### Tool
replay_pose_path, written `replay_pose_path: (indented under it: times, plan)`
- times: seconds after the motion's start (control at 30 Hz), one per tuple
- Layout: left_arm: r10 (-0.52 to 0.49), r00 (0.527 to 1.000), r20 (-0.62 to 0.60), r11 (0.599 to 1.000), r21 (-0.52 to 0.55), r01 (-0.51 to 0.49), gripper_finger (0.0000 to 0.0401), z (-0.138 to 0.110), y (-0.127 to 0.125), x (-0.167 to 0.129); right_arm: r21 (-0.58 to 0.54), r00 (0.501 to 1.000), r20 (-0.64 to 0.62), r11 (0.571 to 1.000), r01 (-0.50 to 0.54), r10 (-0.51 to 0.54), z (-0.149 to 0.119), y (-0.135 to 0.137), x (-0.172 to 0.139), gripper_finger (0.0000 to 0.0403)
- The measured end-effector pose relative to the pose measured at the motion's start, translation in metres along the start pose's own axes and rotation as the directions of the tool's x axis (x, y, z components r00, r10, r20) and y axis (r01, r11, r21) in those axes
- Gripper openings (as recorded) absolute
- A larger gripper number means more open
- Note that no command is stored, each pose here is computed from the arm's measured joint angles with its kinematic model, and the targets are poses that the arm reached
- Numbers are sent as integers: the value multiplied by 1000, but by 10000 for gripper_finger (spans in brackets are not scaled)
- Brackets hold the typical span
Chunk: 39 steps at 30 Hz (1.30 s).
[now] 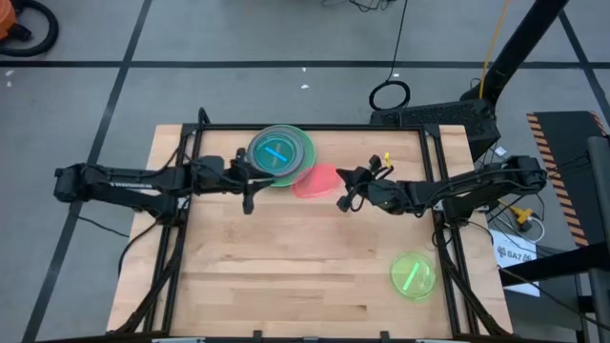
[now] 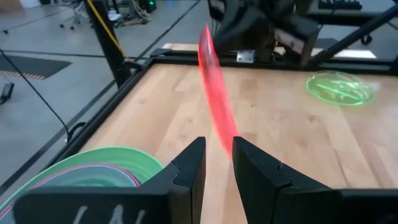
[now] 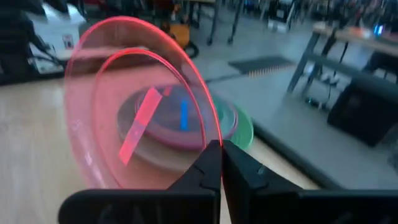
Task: Stack plastic plates
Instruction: Stack the red plate on the blue plate
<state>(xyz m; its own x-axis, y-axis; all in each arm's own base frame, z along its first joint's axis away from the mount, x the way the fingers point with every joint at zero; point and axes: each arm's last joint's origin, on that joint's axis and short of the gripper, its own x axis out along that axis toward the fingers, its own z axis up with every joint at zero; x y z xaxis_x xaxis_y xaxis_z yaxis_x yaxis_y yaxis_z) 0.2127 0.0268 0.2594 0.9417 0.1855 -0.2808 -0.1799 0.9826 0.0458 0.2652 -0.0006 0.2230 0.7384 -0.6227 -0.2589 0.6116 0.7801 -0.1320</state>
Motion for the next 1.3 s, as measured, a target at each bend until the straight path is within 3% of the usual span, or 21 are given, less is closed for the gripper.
replay_pose_path:
  times: [0.3,0.43,0.57,0.77,0.93,1.1,1.3]
  plan:
    - [4,999,-32,1000,4,-4,89,-7,-1,15,-79,990,142,997,15,-4,17,-1,0,0]
    - [163,984,-79,987,14,-162,88,-3,9,9,-27,981,190,998,53,-47,25,-13,8,0]
    - [335,935,-119,942,55,-330,88,18,21,-6,40,978,207,999,24,-32,35,-30,21,0]
    - [383,920,-77,918,143,-370,88,32,28,-20,59,972,233,997,-41,26,59,-48,50,0]
    - [418,908,-38,893,202,-402,88,37,34,-34,70,984,179,997,-26,13,78,-61,80,0]
    - [493,870,16,841,247,-482,88,43,41,-52,101,998,55,995,-13,8,92,-74,113,0]
    - [530,845,71,813,241,-530,88,49,46,-71,196,986,-115,976,-98,122,102,-89,153,0]
